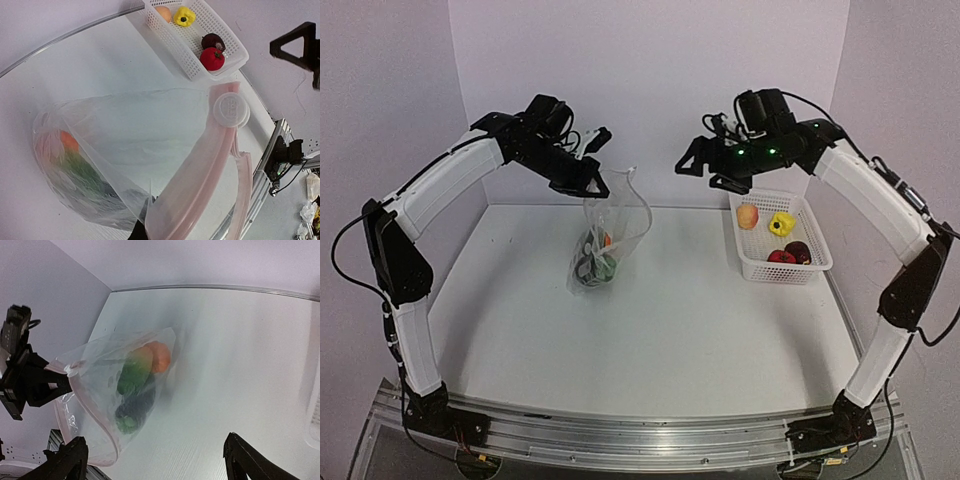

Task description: Place the food in the zip-top bag and seal the zipper

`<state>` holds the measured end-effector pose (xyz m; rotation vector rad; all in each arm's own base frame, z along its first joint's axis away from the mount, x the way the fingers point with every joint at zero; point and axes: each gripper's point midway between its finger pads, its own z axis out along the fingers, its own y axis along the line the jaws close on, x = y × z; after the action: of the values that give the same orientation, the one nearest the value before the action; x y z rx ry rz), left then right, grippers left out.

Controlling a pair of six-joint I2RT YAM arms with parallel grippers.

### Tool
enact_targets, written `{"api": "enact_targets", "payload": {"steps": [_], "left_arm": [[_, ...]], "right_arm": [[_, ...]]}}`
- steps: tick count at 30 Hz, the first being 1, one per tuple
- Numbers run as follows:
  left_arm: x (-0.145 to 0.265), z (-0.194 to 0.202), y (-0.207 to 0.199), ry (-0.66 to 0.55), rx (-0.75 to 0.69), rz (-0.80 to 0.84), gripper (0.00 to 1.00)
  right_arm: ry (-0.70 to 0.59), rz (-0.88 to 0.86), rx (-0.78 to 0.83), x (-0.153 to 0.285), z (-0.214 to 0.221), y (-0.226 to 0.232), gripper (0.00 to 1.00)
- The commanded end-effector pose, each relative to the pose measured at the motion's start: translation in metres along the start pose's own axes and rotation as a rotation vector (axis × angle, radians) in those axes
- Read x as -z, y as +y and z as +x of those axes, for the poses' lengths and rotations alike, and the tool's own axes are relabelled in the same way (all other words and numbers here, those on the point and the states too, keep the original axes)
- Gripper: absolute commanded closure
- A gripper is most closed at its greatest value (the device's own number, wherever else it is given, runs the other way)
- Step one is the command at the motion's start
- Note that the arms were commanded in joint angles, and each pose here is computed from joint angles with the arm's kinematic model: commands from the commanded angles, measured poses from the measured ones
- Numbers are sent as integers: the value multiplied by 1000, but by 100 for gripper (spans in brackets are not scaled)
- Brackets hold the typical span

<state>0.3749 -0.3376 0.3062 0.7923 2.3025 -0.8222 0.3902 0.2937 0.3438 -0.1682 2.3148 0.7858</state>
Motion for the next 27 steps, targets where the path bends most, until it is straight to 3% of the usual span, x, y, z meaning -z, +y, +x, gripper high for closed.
{"api": "enact_targets", "payload": {"steps": [1,5,10,17,27], "left_arm": [[8,-16,-11,-53,-16,19,100],[6,-15,-14,-50,-23,22,100],[2,-14,-14,-43,-26,22,100],[0,-11,-15,-35,-33,23,100],[-3,-9,-14,-25,-36,26,100]], "right_arm": [[-78,243,-79,46,-21,-96,9],[149,584,-110,41,15,-200,9],[421,788,-52,25,37,-266,4],[566,809,-177,-4,60,-330,2],[701,774,-316,-31,104,-368,4]]}}
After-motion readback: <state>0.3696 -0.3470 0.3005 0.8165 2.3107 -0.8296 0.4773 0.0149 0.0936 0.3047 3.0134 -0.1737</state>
